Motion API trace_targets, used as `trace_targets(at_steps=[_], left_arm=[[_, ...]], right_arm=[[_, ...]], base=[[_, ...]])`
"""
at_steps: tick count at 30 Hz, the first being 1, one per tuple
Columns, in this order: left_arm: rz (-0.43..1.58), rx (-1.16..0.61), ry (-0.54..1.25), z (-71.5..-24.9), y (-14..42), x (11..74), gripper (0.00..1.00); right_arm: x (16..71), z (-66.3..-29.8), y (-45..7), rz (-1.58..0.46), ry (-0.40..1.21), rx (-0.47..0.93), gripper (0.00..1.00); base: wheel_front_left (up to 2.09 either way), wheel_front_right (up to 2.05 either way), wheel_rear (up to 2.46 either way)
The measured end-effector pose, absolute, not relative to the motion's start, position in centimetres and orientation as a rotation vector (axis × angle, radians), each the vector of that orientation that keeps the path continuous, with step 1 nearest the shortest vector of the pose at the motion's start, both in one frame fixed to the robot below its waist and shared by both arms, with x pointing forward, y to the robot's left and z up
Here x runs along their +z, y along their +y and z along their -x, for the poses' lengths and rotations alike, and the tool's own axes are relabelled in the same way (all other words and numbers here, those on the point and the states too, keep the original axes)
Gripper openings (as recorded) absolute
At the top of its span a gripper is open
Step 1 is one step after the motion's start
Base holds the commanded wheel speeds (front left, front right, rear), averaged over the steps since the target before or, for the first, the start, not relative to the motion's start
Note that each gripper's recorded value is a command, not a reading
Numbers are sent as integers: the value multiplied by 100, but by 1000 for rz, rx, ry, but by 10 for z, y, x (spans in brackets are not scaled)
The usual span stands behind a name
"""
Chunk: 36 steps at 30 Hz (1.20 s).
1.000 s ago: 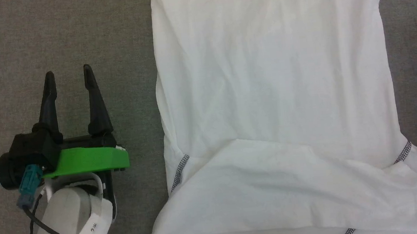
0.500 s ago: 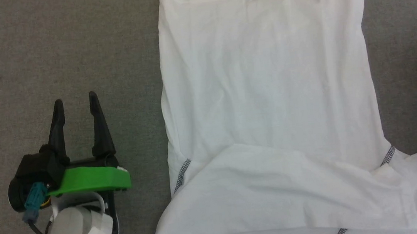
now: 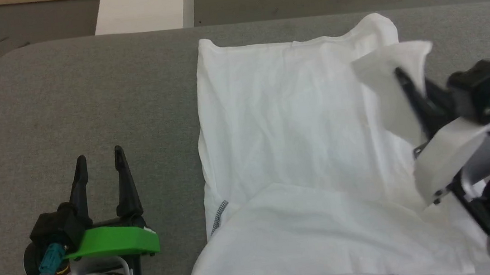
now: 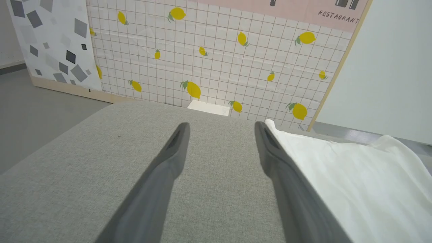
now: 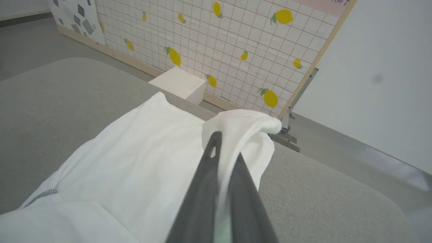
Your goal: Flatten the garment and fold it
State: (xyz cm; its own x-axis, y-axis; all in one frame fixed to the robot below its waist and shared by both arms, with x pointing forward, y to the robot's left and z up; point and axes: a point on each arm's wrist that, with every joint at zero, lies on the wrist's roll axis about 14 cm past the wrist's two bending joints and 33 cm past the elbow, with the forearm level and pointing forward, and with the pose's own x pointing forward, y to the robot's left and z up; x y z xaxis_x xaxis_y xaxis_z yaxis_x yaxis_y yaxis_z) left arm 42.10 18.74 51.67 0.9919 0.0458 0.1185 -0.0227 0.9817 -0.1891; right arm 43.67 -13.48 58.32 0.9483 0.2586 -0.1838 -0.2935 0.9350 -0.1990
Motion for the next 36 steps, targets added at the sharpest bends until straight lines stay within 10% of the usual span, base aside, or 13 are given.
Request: trace_targets(at_steps=[26,28,29,36], left_arm=[[190,95,-55,-412,205,491,100],[187,97,-53,-411,206,490,100],[187,96,-53,-411,206,491,100],[198,76,-71,-409,199,498,100]], right_arm=[[377,-336,66,356,705,1008,0],[372,-330,68,360,734,1028,84],[372,-329,68,354,749,1032,100],[411,-332,69,195,672,1029,100]], base=[[0,0,0],[0,0,0],[0,0,0],[0,0,0]])
